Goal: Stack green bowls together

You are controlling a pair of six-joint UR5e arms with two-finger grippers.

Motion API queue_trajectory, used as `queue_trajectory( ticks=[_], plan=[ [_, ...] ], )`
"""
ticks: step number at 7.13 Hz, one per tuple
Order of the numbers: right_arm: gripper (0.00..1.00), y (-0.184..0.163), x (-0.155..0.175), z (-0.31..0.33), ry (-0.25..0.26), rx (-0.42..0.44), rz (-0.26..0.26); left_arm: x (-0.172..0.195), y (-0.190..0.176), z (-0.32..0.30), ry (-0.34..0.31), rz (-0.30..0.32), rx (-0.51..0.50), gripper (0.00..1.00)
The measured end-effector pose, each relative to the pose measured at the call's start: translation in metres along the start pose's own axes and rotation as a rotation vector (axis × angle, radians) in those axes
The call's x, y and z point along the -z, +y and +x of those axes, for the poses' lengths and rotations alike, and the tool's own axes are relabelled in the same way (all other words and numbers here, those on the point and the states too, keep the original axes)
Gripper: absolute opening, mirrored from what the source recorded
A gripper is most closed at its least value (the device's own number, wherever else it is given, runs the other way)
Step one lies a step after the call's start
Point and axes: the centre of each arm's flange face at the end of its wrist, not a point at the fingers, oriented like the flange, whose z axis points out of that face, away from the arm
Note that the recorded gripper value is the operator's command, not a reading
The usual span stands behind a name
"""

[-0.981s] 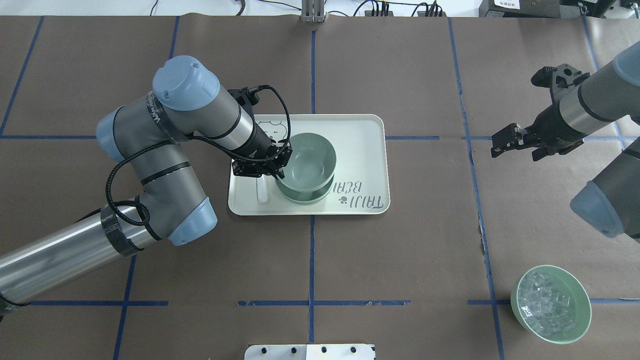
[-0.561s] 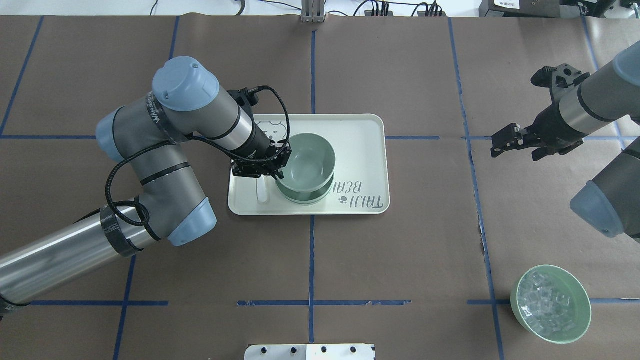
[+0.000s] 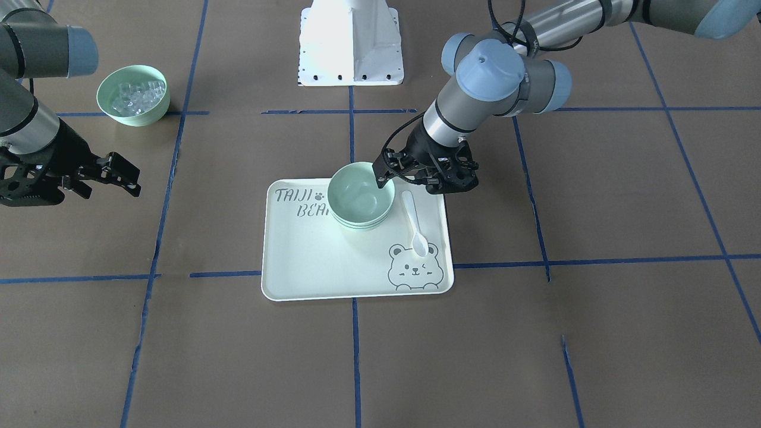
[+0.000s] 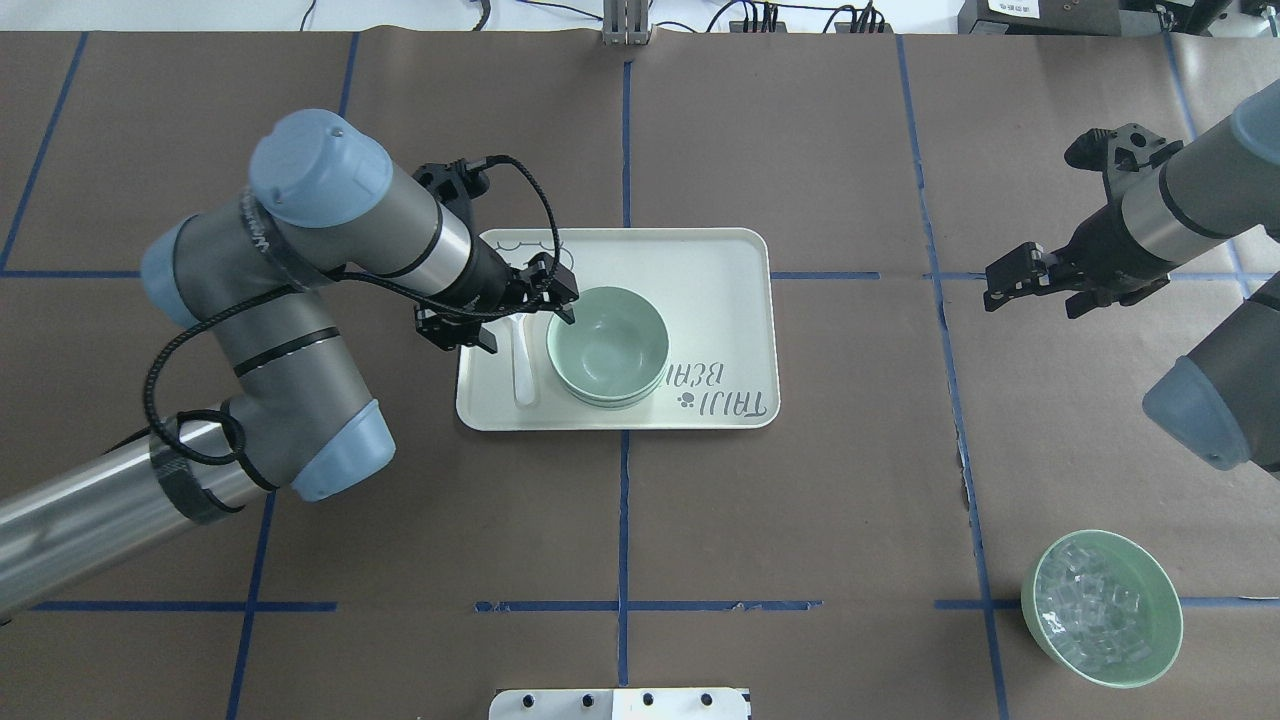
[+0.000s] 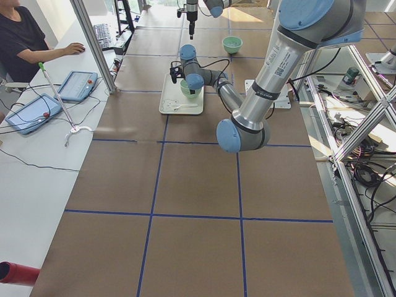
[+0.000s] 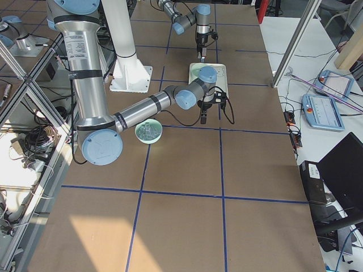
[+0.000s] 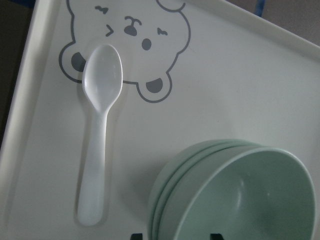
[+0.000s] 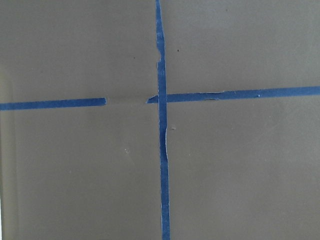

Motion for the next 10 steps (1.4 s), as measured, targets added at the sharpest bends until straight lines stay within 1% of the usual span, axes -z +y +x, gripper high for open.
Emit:
queue_trajectory(
  ticks=[1, 2, 3, 4, 6, 7, 8, 9, 10],
  plan=[
    [1.00, -0.009, 0.010, 0.016, 0.002, 0.011, 0.009, 0.030, -0.009, -0.028, 0.005, 0.037, -0.070, 1.00],
    [1.00, -0.024, 0.022, 0.049, 0.005, 0.026, 0.014, 0.061, -0.023, -0.078, -0.016, 0.066, -0.160, 1.00],
    [1.00, -0.044, 0.037, 0.093, 0.015, 0.051, 0.015, 0.093, -0.044, -0.143, -0.059, 0.081, -0.268, 1.00],
    [1.00, -0.063, 0.051, 0.143, 0.039, 0.093, 0.011, 0.130, -0.071, -0.216, -0.117, 0.103, -0.381, 1.00],
    [1.00, -0.083, 0.075, 0.224, 0.078, 0.171, -0.006, 0.207, -0.118, -0.361, -0.250, 0.138, -0.565, 1.00],
    [1.00, -0.085, 0.080, 0.250, 0.087, 0.201, -0.016, 0.241, -0.134, -0.424, -0.315, 0.143, -0.618, 1.00],
    [1.00, -0.085, 0.081, 0.263, 0.090, 0.220, -0.022, 0.269, -0.144, -0.474, -0.370, 0.123, -0.627, 1.00],
    [1.00, -0.086, 0.082, 0.268, 0.091, 0.228, -0.026, 0.287, -0.149, -0.506, -0.406, 0.073, -0.597, 1.00],
    [1.00, -0.086, 0.082, 0.271, 0.091, 0.228, -0.028, 0.295, -0.148, -0.524, -0.421, 0.025, -0.551, 1.00]
  ],
)
